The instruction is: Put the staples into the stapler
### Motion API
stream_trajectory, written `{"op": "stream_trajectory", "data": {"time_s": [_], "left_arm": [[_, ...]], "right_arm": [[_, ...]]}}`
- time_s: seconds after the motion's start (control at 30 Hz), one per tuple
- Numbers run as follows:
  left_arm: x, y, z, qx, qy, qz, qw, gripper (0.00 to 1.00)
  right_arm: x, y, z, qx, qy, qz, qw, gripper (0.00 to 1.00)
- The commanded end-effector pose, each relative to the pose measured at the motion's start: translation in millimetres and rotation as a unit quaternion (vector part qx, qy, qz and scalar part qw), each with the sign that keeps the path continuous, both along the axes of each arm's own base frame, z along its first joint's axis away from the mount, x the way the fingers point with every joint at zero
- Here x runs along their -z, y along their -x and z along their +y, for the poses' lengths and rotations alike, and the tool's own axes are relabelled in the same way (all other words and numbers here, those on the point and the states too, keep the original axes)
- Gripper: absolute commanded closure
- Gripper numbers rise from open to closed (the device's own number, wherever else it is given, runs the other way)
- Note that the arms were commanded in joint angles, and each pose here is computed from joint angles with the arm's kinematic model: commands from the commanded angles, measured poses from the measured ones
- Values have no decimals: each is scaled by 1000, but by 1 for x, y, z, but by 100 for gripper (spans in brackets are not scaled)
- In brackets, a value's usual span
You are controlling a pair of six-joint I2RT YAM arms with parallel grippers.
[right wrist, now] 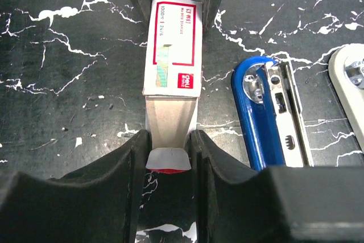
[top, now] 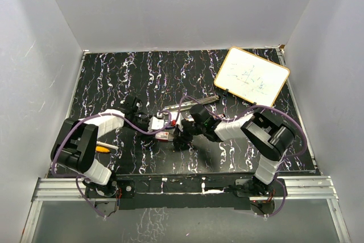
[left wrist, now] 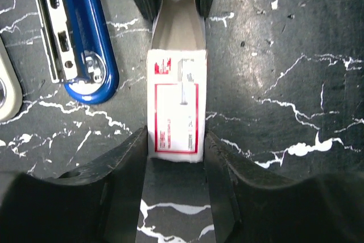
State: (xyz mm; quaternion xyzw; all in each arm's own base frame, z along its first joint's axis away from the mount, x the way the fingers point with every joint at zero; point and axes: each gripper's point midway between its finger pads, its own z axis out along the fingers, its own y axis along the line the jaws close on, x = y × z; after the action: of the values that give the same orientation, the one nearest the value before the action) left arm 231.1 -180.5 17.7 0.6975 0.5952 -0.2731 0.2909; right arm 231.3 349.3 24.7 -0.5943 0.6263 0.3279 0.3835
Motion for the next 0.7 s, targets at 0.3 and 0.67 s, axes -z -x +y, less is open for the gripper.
{"op": "stream_trajectory", "data": {"time_s": [0.3, 0.67], "left_arm": [[-8, -1, 48, 3, -51, -11, 999, 53], [-27, 2, -10, -25, 50, 6, 998, 28]], "right_arm": [[30, 25, -30, 0, 64, 56, 996, 63], [27, 21, -25, 7, 59, 63, 996, 62]]}}
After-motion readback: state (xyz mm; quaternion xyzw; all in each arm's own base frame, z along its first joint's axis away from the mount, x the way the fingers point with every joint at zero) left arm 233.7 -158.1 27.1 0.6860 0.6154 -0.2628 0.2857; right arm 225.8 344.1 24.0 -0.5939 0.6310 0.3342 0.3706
